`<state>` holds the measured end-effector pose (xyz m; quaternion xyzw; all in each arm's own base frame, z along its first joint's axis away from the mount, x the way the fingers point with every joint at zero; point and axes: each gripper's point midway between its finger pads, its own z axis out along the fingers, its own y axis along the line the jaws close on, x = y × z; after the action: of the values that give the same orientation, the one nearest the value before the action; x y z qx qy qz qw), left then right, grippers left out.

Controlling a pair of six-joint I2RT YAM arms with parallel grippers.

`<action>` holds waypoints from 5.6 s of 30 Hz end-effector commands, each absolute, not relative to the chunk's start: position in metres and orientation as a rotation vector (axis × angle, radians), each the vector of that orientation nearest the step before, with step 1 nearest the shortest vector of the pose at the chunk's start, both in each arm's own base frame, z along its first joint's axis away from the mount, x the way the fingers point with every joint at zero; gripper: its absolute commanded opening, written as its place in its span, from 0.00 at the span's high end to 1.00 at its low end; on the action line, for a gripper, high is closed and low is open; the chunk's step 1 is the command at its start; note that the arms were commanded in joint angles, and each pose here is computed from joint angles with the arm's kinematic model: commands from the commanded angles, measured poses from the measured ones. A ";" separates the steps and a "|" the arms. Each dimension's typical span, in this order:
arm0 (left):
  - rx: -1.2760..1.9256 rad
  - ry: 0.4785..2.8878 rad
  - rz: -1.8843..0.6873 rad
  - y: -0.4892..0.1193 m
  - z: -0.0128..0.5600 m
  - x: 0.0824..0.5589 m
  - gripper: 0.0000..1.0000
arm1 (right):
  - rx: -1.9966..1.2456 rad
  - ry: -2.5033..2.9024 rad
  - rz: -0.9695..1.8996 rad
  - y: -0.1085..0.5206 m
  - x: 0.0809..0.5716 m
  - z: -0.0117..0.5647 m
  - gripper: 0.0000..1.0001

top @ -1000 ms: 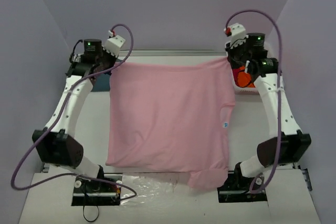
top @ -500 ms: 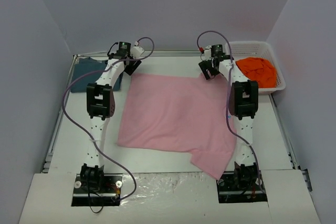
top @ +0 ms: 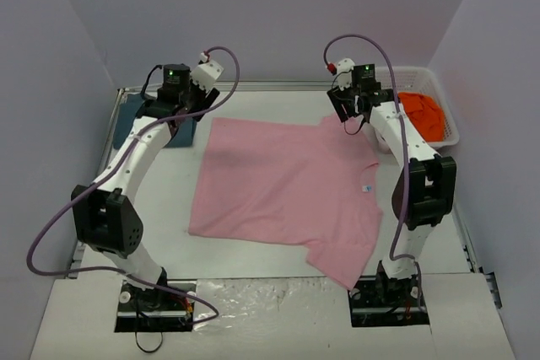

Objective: Fold and stack the t-shirts
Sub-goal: Flatten out the tshirt, then grap the side of the flattened tshirt closest away from the robot with both arms

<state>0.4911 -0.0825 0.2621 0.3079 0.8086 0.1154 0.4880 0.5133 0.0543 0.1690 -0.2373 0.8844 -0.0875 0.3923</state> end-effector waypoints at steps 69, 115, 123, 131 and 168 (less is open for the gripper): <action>0.597 2.254 -0.025 -0.139 0.197 0.564 0.98 | -0.685 2.237 -0.136 0.099 0.588 0.156 1.00; 1.681 2.088 0.154 -0.118 0.045 0.246 0.65 | -0.470 2.613 0.051 -0.004 0.340 0.086 0.35; 1.740 2.114 0.152 -0.117 0.025 0.243 0.65 | -0.459 2.636 0.042 -0.009 0.339 0.079 0.35; 1.741 2.159 0.177 -0.116 0.015 0.248 0.66 | -0.459 2.635 0.041 -0.009 0.337 0.079 0.34; 1.122 2.561 -0.052 -0.053 0.038 0.282 0.98 | -1.915 2.608 0.186 0.064 0.153 0.087 0.54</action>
<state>0.2786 -0.0625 0.0297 0.4138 0.8956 -0.0359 0.1595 0.1778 0.0687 0.0936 -0.5796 0.8131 0.0539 0.0035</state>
